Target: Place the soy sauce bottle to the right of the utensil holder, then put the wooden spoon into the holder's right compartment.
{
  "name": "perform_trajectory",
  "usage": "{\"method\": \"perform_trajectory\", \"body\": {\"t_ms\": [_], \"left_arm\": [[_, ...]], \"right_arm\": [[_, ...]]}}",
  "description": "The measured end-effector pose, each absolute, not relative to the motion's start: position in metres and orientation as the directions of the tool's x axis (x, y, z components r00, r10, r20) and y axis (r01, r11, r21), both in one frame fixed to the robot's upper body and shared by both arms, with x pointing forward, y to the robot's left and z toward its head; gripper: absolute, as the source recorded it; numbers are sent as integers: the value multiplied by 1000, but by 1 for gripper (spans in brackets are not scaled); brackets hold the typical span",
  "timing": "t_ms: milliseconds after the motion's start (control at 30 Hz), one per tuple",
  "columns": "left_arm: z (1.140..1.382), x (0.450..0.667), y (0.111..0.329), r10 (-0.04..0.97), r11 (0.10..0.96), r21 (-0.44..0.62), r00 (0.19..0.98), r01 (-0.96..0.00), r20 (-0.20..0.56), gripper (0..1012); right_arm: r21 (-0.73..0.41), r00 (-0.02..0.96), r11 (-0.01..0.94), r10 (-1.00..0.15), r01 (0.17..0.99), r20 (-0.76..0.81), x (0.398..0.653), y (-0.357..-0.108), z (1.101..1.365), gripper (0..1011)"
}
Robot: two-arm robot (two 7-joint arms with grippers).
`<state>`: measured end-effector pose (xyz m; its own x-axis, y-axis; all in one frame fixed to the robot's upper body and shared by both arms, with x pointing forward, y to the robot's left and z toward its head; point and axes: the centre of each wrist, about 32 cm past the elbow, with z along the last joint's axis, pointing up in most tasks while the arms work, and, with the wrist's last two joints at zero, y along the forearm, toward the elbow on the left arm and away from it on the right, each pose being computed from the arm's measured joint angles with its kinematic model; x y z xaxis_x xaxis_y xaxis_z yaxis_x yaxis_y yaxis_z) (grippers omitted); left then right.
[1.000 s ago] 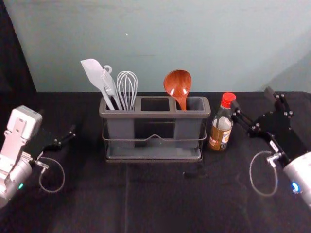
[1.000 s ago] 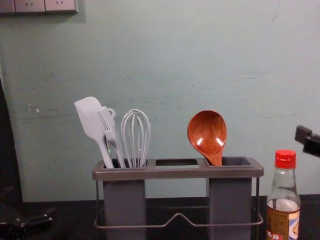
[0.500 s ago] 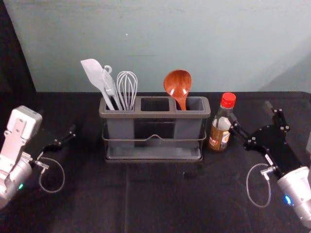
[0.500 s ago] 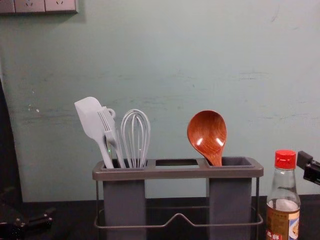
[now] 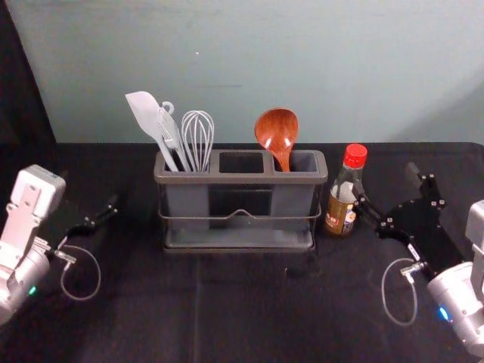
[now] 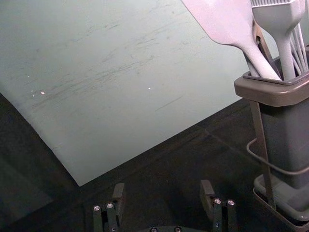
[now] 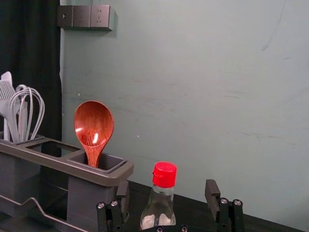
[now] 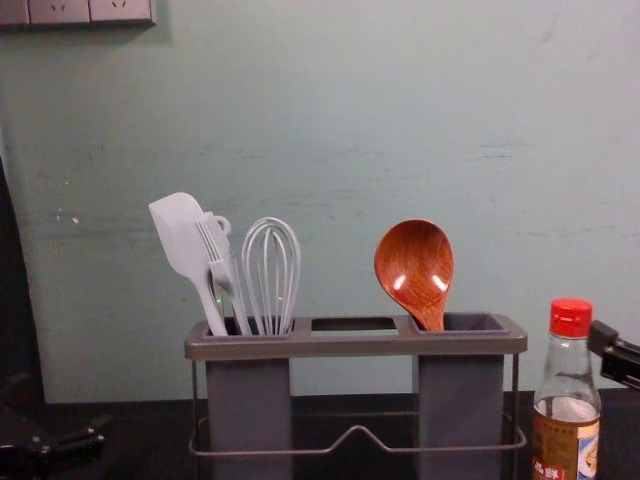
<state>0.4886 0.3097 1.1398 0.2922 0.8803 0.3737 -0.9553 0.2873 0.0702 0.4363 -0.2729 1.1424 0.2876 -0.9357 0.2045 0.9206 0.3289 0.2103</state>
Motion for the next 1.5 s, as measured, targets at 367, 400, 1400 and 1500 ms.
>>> {"method": "perform_trajectory", "body": {"t_ms": [367, 400, 1400, 1500], "left_arm": [[1140, 489, 310, 880, 287, 70, 292, -955, 374, 1011], [1140, 489, 310, 880, 287, 70, 292, -955, 374, 1011], [1140, 489, 310, 880, 287, 70, 292, -955, 374, 1011], [1140, 489, 310, 880, 287, 70, 292, -955, 374, 1011]], "right_arm": [[211, 289, 331, -935, 920, 203, 436, -273, 1143, 1002], [211, 290, 331, -935, 920, 203, 436, -273, 1143, 1002], [212, 290, 331, -936, 920, 201, 436, -273, 1144, 1002], [212, 290, 331, -936, 920, 201, 436, -273, 1144, 1003]]}}
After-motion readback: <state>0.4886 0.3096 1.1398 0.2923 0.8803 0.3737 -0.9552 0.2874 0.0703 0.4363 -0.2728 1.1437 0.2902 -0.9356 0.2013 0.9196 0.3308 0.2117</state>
